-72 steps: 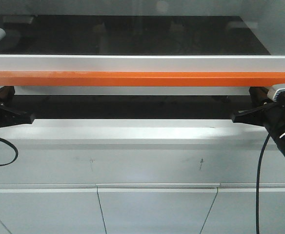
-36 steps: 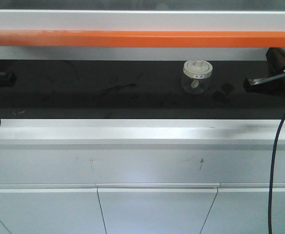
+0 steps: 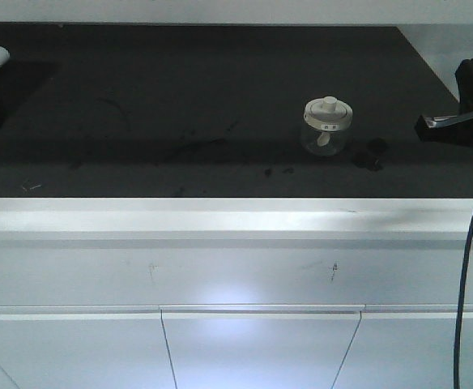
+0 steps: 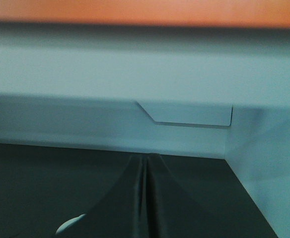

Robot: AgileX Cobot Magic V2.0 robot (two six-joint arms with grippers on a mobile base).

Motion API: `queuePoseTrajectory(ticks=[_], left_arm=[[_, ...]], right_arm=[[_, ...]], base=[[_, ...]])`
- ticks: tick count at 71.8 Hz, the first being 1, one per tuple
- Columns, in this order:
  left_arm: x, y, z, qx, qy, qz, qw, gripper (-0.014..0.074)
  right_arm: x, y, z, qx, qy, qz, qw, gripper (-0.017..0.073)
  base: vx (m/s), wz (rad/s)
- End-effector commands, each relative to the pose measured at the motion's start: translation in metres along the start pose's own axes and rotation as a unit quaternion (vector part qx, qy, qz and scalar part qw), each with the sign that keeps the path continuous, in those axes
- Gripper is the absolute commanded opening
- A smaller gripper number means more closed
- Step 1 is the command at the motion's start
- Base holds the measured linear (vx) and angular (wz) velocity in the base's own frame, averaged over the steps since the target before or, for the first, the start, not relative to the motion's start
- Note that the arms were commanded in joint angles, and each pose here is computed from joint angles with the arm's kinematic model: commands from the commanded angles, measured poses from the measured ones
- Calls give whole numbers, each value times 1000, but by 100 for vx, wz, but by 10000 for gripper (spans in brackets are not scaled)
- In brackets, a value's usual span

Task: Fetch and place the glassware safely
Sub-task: 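Lower the right gripper into the hood toward the glass jar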

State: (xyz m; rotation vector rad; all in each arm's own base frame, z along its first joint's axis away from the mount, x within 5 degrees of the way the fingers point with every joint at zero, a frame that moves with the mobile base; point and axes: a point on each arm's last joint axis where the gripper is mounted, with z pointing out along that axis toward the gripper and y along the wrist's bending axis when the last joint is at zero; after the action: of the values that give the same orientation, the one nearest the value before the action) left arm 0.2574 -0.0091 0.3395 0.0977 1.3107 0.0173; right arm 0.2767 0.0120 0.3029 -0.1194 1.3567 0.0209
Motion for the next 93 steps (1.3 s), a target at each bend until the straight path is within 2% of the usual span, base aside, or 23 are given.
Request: queuePoseTrajectory(ticks=[1,7,23,36,42,51,54,60,68,83,93], left_arm=[[-23,0,-2,-2,-48,-7,999,-7],[-26,1,-5,-2,-39,-6,999,-7],[-33,1,-18,-3,4,-5,1000,-7],[-39,2,-32,-4,48,-5,999,-7],[-43,2,-39,-5,59,-5,998,-7],[-52,3,-53,-7,66,-4,998,-7],[-54,3,-58,-7,69,-4,998,-7],[-54,3,-72,-8,68,-3,998,-7],[-45,1,-95,-8,69,-3,998,-7],[-30,-1,-135,-9,71,-2,997,-7],[-26,-2,-146,-10,77,-3,997,-7]], right_arm=[[-23,0,0,-5,-58,-10,998,-4],[-24,2,-2,-16,-48,-17,999,-4],[-34,3,-13,-22,-9,7,1000,-4],[-45,4,-25,-26,-1,-3,1000,-4],[-47,5,-29,-31,15,6,999,-4],[-51,9,-36,-51,35,15,998,-4],[-51,11,-37,-65,36,10,997,-4],[-53,15,-40,-87,40,17,995,-4],[-46,19,-49,-97,52,57,992,-2],[-22,22,-75,-97,83,55,990,-2],[-14,23,-80,-99,95,49,989,-2]], base=[[0,0],[0,0],[0,0],[0,0],[0,0],[0,0],[0,0],[0,0],[0,0],[0,0],[0,0]])
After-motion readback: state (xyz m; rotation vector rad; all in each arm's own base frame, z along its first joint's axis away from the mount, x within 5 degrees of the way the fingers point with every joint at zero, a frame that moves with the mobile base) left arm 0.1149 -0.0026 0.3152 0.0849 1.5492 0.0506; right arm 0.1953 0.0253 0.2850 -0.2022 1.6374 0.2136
